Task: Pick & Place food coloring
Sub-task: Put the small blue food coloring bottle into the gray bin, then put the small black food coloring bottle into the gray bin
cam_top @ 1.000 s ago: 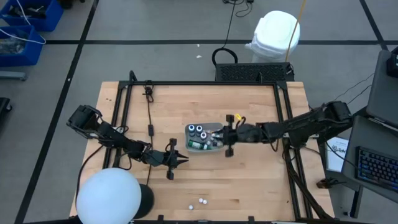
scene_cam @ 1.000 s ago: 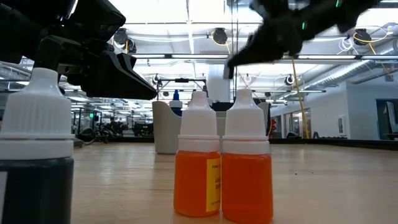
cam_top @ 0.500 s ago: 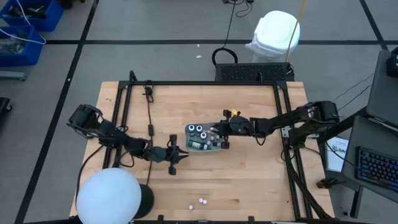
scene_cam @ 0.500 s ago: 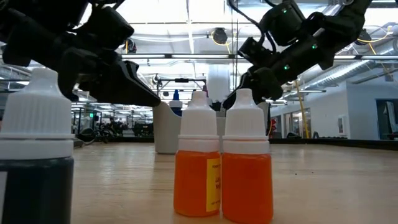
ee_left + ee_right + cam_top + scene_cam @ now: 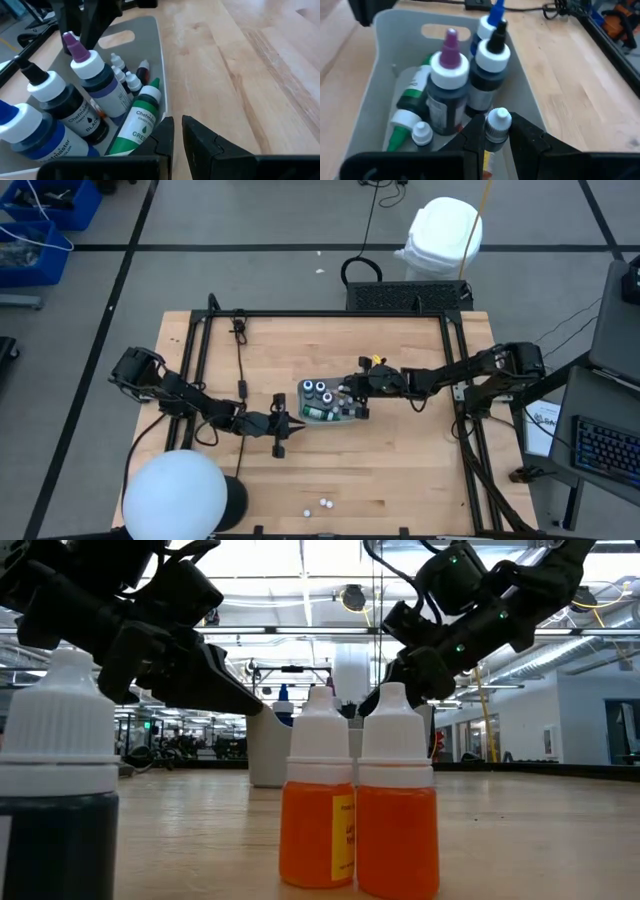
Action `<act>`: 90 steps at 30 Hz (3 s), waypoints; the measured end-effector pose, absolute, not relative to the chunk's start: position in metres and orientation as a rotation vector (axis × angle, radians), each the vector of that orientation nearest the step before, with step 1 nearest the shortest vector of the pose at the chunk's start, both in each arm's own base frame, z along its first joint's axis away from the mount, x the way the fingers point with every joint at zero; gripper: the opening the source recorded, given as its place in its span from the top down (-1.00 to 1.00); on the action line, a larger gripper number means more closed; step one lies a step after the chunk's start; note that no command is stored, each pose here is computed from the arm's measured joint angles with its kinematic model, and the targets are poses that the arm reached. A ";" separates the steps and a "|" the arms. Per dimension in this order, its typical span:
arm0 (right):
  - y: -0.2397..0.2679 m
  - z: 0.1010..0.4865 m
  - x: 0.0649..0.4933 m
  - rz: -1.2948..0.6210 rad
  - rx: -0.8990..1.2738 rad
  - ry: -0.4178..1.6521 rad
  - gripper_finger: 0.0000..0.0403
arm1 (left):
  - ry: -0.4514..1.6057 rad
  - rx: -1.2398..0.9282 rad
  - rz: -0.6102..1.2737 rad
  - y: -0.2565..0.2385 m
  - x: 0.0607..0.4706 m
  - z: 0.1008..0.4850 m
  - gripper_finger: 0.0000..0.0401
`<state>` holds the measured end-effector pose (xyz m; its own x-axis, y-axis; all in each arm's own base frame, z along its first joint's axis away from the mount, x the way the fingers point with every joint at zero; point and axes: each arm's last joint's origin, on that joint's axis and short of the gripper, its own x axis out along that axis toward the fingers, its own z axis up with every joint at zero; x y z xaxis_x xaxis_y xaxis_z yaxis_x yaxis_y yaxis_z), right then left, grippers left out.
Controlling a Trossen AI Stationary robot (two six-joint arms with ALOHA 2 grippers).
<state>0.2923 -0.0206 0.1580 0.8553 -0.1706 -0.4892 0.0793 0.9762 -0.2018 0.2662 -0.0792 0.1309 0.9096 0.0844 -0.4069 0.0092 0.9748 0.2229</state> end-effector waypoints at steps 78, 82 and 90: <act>-0.027 0.150 0.287 -0.103 -0.123 0.625 0.42 | 0.414 0.188 0.050 -0.079 0.267 0.132 0.77; -0.027 0.159 0.285 -0.169 -0.158 0.590 0.41 | 0.414 0.188 0.049 -0.079 0.267 0.132 0.77; 0.004 0.217 0.255 -0.133 -0.200 0.459 0.64 | 0.419 0.168 0.053 -0.079 0.267 0.132 0.77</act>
<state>0.2546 0.0042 0.2167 0.8883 -0.1720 -0.4258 0.0824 0.9718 -0.2208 0.2666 -0.0792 0.1316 0.9122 0.0857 -0.4006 -0.0166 0.9848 0.1730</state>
